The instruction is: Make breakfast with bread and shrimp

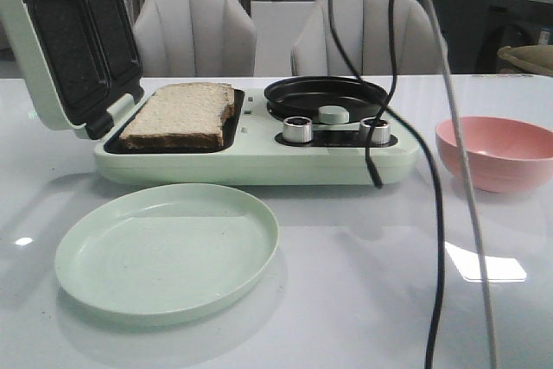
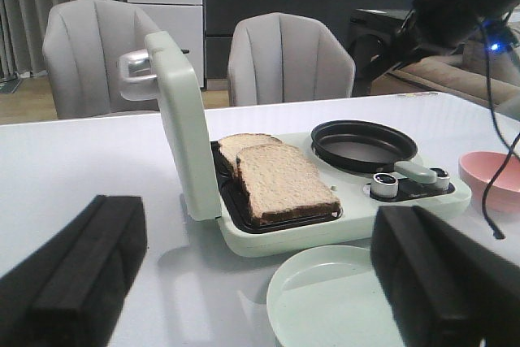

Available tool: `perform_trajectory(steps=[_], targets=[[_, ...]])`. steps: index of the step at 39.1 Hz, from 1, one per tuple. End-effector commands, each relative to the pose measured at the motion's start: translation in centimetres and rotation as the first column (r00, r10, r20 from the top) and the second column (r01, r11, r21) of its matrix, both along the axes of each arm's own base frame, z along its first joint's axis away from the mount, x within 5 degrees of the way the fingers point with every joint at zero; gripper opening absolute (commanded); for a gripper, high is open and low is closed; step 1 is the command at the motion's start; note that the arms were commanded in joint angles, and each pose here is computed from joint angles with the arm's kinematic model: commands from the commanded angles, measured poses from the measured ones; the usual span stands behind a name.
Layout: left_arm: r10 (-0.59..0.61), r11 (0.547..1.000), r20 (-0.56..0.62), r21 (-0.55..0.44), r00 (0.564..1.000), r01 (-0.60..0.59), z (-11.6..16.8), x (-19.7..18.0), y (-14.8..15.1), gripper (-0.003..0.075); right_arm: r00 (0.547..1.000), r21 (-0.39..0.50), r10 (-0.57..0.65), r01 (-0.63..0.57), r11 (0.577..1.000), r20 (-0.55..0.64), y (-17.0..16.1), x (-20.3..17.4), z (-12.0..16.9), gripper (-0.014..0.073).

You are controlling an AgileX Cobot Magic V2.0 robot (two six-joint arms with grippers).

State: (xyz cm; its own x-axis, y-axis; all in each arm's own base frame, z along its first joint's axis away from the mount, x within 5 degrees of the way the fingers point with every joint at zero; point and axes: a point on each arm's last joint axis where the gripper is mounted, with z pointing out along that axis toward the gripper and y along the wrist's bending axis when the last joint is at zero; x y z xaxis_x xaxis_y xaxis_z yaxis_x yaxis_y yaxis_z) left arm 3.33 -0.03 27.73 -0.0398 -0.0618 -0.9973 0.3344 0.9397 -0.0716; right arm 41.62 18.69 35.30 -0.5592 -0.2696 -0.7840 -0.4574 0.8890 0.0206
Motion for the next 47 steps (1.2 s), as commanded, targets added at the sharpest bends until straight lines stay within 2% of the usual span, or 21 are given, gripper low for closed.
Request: perform_trajectory(steps=[1, 10, 21, 37, 47], targets=[[-0.022, 0.998, 0.092, -0.052, 0.996, 0.027, 1.5, -0.6, 0.1, 0.0618, 0.988, 0.067, -0.049, 0.04, 0.997, 0.145, -2.5, -2.7, 6.4, 0.0603], [-0.022, 0.998, 0.092, -0.052, 0.996, 0.027, 1.5, -0.6, 0.1, 0.0618, 0.975, 0.114, -0.121, 0.101, 0.988, 0.185, -6.2, -6.7, 8.9, 0.0603], [-0.022, 0.998, 0.092, -0.052, 0.996, 0.027, 1.5, -0.6, 0.1, 0.0618, 0.952, 0.156, -0.168, 0.131, 0.979, 0.257, -9.5, -13.6, 8.8, 0.0603], [-0.022, 0.998, 0.092, -0.052, 0.996, 0.027, 1.5, -0.6, 0.1, 0.0618, 0.924, 0.196, -0.186, 0.125, 0.973, 0.333, -13.0, -24.4, 4.4, 0.0603], [-0.022, 0.998, 0.092, -0.052, 0.996, 0.027, 1.5, -0.6, 0.1, 0.0618, 0.864, 0.259, -0.212, 0.098, 0.961, 0.456, -14.9, -30.2, 2.3, 0.0603]])
